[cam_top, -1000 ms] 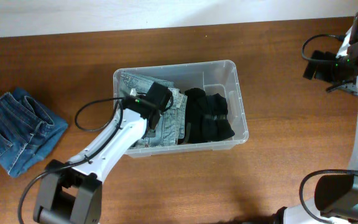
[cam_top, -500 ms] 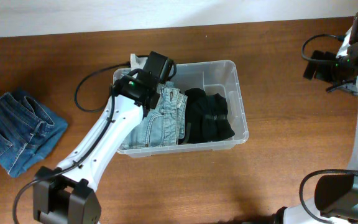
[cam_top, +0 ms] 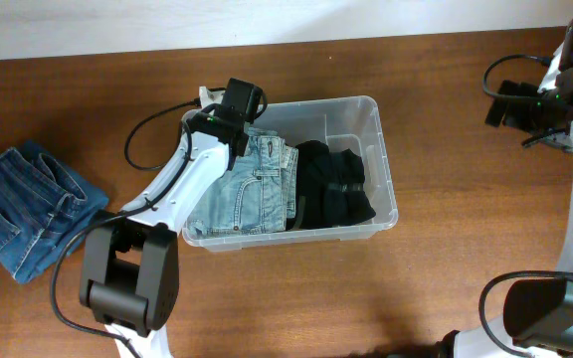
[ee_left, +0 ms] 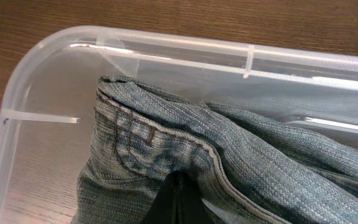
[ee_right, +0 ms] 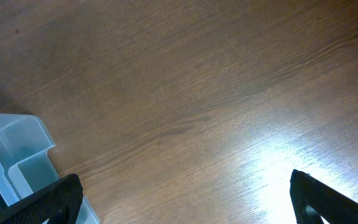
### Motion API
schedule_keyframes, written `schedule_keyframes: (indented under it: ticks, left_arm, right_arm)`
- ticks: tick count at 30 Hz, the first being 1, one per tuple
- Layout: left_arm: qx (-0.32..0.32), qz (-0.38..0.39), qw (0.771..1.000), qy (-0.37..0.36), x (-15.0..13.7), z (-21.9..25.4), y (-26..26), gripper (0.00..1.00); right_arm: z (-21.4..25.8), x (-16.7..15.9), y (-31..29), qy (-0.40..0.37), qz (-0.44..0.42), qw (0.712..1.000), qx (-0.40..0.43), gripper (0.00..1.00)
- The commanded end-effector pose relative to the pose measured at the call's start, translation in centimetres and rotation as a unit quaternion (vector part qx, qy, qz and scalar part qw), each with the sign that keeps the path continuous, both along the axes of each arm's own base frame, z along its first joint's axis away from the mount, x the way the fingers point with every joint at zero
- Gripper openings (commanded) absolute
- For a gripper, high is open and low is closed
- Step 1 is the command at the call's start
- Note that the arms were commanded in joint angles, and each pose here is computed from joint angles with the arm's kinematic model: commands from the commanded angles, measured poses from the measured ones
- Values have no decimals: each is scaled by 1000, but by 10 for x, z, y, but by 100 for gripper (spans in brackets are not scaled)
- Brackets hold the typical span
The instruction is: Pack container
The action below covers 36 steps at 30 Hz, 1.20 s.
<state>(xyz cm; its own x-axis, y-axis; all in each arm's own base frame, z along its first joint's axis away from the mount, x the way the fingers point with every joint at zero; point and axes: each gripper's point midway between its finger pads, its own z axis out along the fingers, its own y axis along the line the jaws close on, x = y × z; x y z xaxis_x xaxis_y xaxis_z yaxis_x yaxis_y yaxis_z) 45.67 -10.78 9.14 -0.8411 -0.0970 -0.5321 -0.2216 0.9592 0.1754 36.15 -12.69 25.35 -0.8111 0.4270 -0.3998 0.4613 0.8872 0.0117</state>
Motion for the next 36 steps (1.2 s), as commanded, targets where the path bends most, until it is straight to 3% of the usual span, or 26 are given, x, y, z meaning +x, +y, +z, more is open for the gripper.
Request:
schedule_keyframes:
  ticks: [1, 9, 14, 16, 17, 19, 25, 29, 36]
  left_arm:
    - [-41, -26, 999, 6, 5, 10, -13, 1]
    - [-80, -27, 993, -86, -5, 166, 1, 6]
    - [-79, 18, 992, -102, -40, 216, 54, 30]
    - [-74, 52, 991, -95, -52, 220, 85, 44]
    - [-76, 79, 990, -84, -59, 219, 108, 67]
    - [-89, 114, 988, -63, -69, 212, 137, 98]
    - [-138, 168, 976, -13, -90, 181, 217, 99]
    - [-142, 247, 958, 22, -115, 145, 271, 99]
    - [-160, 342, 923, 72, -163, 66, 323, 100]
  right_arm:
    - [3, 0, -2, -4, -6, 1000, -4, 99]
    - [3, 0, -2, -4, -6, 1000, -4, 99]
    - [3, 0, -2, -4, -6, 1000, -4, 99]
    - [3, 0, -2, -3, -6, 1000, -4, 99]
    - [3, 0, -2, -4, -6, 1000, -4, 99]
    - [3, 0, -2, -4, -6, 1000, -4, 99]
    - [3, 0, -2, -4, -6, 1000, -4, 99]
    - [3, 0, -2, -3, -6, 1000, -4, 99]
    - [3, 0, -2, -4, -6, 1000, -4, 99]
